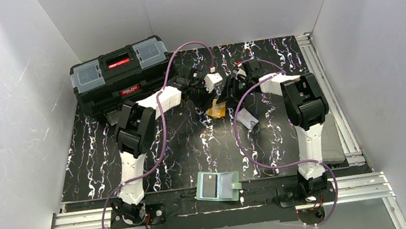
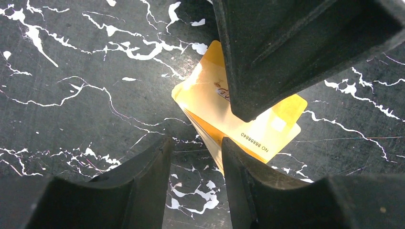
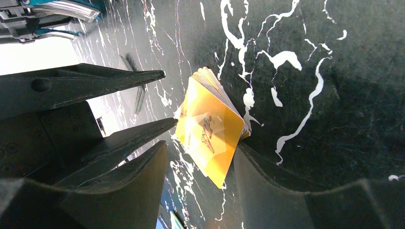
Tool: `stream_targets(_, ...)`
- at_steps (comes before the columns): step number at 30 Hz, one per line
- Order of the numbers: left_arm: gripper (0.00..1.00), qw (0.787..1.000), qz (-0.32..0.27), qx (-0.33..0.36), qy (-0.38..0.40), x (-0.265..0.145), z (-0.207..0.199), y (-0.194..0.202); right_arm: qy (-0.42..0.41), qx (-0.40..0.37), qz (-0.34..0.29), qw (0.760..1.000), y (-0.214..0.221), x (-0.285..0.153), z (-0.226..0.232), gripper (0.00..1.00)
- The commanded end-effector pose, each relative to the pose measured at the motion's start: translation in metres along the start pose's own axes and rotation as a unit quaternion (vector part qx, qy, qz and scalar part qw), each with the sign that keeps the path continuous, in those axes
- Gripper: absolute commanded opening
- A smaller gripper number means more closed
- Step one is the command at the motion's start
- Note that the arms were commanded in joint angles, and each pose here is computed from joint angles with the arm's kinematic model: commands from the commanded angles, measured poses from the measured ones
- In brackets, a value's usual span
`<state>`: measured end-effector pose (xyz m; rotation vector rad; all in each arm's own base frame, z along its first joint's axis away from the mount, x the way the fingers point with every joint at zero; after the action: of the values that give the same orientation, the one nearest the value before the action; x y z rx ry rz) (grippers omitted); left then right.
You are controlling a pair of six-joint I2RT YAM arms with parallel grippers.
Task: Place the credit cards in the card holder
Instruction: Pick up the credit card from the center of the board.
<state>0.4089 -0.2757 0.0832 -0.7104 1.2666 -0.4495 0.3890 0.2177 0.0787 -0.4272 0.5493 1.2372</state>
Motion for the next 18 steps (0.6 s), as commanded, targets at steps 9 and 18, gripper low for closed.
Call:
stream_targets(9,0.41,0.999,-0.021,0.031,0.015,-0.007,-0.014,-0.018,0.026,0.006,0.004,1.0,0.011,0.002,-0.011,0.61)
stream_targets(18,0.41,0.999,-0.01,0.023,0.032,0.006,-0.026,-0.011,0.009,0.022,0.012,1.0,0.015,0.005,-0.012,0.6)
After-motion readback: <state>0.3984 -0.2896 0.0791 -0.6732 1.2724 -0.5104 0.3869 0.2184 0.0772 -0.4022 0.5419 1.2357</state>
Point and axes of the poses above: each gripper's point midway between its finger pads, its own x axis out along the fingers, its own z axis along the line the jaws close on, y = z × x, the point moved 6 cm from there along -x, back along the fingers, and after that the axes turned 11 degrees about x, right-handed, at the moved point
